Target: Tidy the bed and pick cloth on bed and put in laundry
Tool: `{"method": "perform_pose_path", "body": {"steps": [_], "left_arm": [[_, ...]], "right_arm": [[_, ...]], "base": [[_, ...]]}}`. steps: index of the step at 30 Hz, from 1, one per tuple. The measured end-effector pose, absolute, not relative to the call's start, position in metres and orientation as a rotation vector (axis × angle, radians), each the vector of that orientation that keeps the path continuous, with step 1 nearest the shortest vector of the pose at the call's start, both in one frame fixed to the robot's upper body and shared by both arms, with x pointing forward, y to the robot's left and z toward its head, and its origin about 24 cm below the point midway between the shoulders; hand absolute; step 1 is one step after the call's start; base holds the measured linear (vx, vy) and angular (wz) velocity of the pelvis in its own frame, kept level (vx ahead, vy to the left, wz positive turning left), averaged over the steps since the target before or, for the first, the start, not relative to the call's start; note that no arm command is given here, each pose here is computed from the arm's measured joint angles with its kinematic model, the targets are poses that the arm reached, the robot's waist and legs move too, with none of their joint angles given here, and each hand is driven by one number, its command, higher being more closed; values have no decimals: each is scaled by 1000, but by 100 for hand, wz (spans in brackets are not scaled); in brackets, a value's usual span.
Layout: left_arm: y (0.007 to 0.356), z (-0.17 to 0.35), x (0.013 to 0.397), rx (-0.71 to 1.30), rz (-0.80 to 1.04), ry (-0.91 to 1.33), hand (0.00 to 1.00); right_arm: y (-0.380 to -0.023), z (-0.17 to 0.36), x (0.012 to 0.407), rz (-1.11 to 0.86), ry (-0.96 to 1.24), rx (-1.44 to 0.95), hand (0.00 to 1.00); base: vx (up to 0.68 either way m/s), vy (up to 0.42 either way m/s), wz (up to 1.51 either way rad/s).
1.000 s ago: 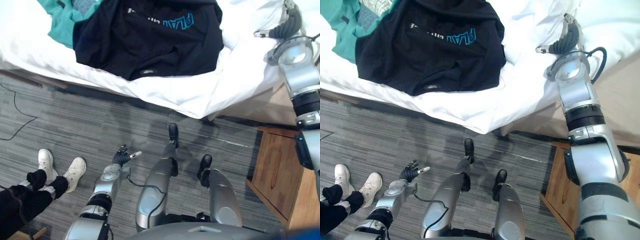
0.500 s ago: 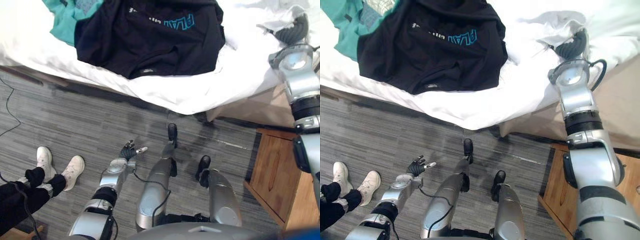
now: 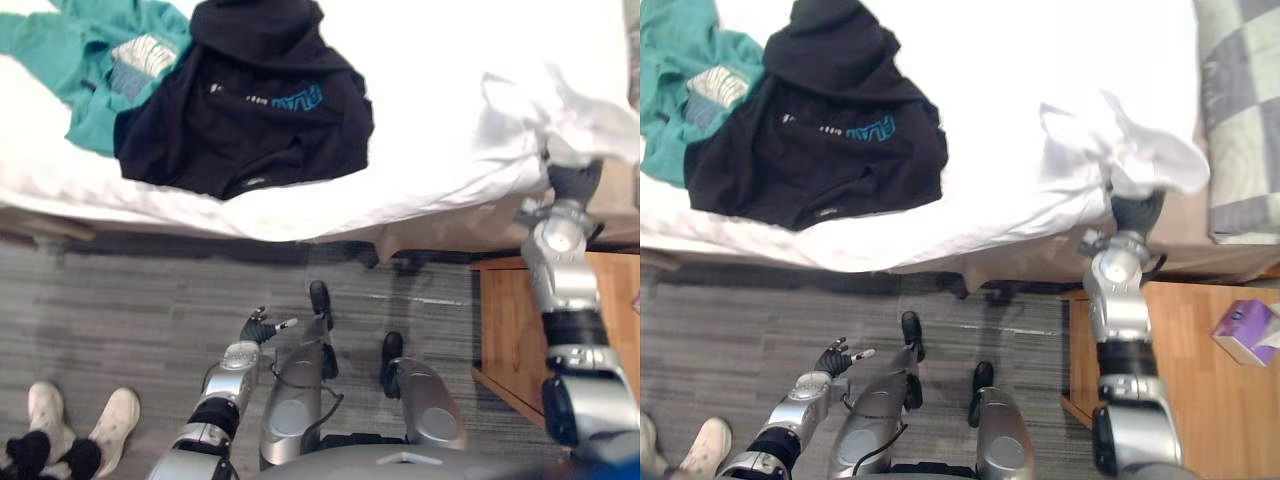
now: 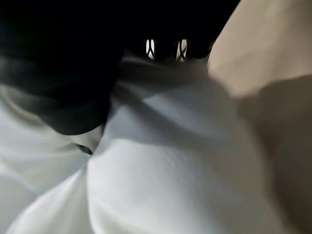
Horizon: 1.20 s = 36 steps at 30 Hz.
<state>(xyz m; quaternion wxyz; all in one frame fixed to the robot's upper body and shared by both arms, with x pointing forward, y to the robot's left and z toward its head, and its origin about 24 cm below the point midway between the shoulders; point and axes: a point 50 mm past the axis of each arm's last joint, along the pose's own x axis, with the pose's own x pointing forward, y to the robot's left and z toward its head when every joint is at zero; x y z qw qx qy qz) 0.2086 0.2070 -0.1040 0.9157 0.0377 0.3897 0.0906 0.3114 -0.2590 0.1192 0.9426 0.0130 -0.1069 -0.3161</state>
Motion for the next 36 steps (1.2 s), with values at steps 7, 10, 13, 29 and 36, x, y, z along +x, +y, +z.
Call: {"method": "perform_pose_path", "body": {"steps": [7,10,13,29,36], "left_arm": [[213,-124,170,102,195,909,0],[214,-131,156,95,190,957,0],[216,-136,143,92,176,994,0],[204,-150,112,-98,228,1050,0],[197,-153,102,-111,221,1086,0]], "right_arm": [[-249,59,278,-656,-98,247,0],[-254,32,263,-719,-6,358,0],[-255,4,245,-787,78,474,0],[-277,-68,121,-1398,264,659,100],[-271,18,169,-955,-168,563,100]], "base": [[109,-22,2],[129,-16,-6],[93,-29,-16],[4,13,-19],[79,92,-14]]}}
